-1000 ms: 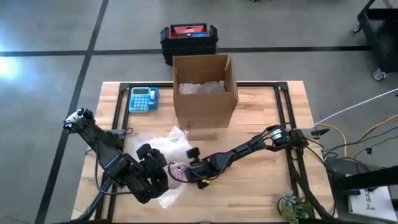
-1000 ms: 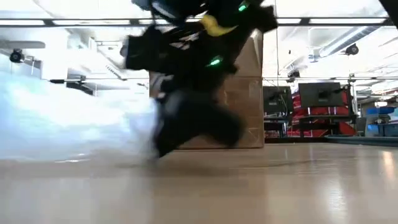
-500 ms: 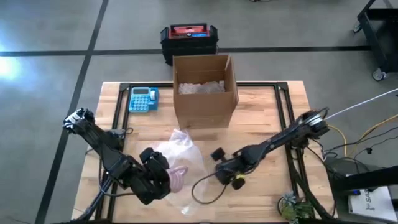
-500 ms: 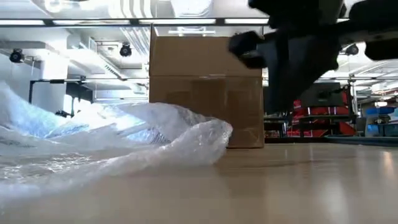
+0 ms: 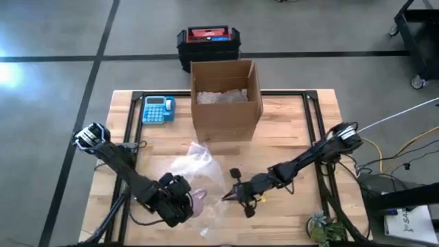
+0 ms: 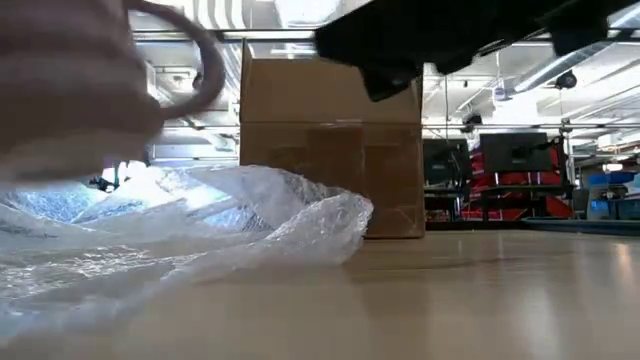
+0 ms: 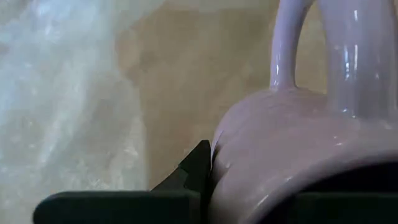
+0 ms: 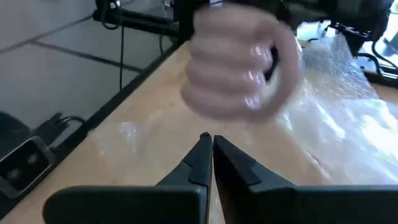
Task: Wrap mug
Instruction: Wrap the purple mug with bubble wrap
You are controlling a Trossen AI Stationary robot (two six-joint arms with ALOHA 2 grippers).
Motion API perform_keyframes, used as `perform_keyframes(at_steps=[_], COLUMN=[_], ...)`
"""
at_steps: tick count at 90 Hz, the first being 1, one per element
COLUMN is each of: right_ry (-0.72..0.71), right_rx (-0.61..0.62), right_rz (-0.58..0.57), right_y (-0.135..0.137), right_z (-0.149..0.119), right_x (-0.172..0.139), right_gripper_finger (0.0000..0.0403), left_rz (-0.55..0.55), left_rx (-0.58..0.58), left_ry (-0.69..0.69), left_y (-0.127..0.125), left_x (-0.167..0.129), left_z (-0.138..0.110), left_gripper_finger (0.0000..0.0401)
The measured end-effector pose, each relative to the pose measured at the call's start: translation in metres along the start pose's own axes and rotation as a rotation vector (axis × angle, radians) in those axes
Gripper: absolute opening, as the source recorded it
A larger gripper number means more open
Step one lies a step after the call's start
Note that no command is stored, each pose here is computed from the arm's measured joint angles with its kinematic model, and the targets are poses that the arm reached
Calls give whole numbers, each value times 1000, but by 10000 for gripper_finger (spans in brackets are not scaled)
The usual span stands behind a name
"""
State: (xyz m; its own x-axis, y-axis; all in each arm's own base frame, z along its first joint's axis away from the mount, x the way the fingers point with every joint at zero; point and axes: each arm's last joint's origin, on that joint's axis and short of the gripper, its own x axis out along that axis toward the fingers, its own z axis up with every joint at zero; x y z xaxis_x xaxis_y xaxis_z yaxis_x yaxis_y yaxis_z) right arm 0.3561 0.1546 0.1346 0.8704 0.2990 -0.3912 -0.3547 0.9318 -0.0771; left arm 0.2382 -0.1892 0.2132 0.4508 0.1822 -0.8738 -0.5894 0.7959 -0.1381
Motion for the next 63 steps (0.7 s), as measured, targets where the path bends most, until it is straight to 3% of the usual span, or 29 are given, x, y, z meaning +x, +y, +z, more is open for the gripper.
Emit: perform_keyframes(at_steps=[17, 30, 56, 63], right_ry=[241, 421, 464, 474], right_rx=[15, -45, -87, -91], right_rz=[17, 57, 219, 234], right_y=[7, 18, 39, 43], right_z=[-25, -35, -37, -37], right_x=[40, 49, 44, 43], right_gripper_finger=[0, 0, 0, 0], left_rz=[119, 226, 526, 561], left_rx=[-35, -41, 7, -10], left_ry=[-6, -11, -75, -110], left_y=[21, 35, 78, 85], left_x=[21, 24, 16, 16], left_z=[0, 12, 45, 55], left_gripper_finger=[30, 30, 30, 30])
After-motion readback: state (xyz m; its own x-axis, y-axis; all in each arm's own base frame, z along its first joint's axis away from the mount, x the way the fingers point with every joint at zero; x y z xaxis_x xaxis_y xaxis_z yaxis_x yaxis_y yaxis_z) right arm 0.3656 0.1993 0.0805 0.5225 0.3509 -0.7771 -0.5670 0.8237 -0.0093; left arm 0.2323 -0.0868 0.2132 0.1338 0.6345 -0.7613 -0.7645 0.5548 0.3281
